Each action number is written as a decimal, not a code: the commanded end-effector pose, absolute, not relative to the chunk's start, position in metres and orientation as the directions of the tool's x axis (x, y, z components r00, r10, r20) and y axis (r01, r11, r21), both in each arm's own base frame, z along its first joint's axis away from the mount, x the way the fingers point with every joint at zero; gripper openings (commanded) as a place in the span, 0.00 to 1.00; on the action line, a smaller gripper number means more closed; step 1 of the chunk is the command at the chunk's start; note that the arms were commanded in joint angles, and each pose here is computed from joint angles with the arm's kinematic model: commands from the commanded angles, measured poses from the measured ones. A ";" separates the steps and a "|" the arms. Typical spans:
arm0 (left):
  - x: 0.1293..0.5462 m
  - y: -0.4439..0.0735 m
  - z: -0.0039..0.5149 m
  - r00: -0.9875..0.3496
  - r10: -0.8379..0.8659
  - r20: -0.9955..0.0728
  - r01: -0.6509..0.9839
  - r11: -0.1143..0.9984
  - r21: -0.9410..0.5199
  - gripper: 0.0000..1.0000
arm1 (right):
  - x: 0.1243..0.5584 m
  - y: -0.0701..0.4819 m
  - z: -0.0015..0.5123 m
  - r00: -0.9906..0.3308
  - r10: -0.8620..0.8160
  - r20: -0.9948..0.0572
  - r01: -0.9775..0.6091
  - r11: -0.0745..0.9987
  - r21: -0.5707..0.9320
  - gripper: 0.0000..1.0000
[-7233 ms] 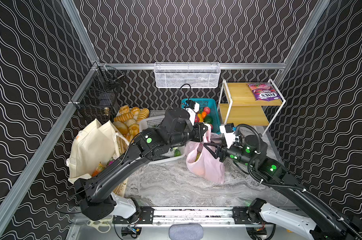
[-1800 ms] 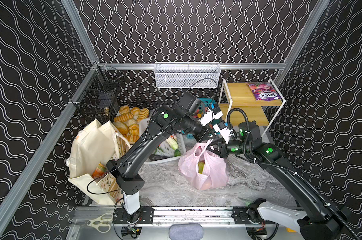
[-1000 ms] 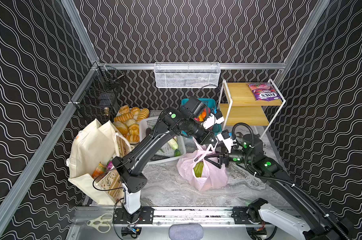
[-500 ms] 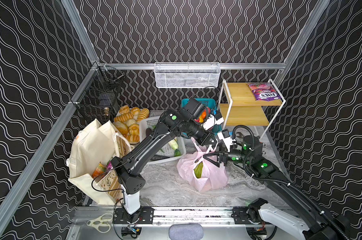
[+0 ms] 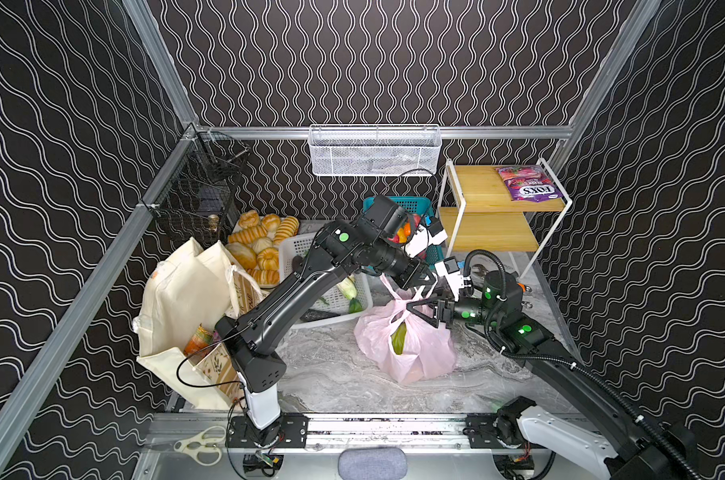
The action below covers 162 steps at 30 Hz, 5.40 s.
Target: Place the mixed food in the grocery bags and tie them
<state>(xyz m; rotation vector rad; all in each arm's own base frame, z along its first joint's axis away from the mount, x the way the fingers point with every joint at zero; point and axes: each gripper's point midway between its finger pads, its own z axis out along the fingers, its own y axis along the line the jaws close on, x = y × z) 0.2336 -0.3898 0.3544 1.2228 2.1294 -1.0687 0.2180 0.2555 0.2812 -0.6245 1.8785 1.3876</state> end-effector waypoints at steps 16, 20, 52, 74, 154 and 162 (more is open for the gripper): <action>0.240 -0.384 0.371 -0.490 0.461 -0.740 0.867 0.343 -0.360 0.40 | 0.223 0.250 0.290 -0.584 0.099 -0.806 -0.746 0.326 0.580 0.12; 0.247 -0.367 0.383 -0.471 0.436 -0.767 0.860 0.419 -0.290 0.60 | 0.223 0.250 0.290 -0.569 0.101 -0.816 -0.755 0.328 0.568 0.11; 0.319 -0.317 0.322 -0.688 0.351 -0.636 0.725 0.381 -0.574 0.09 | 0.228 0.251 0.288 -0.604 0.078 -0.793 -0.729 0.350 0.589 0.13; 0.269 -0.360 0.362 -0.799 -0.006 -0.601 0.571 0.305 -0.762 0.00 | 0.247 0.235 0.301 -0.632 0.193 -0.750 -0.629 0.437 0.643 0.41; 0.258 -0.315 0.343 -0.814 -0.212 -0.540 0.429 0.407 -0.806 0.00 | 0.269 0.222 0.283 -0.673 0.352 -0.650 -0.466 0.481 0.743 0.14; 0.237 -0.307 0.326 -0.829 -0.141 -0.541 0.445 0.420 -0.791 0.00 | 0.270 0.223 0.292 -0.694 0.393 -0.603 -0.430 0.446 0.785 0.10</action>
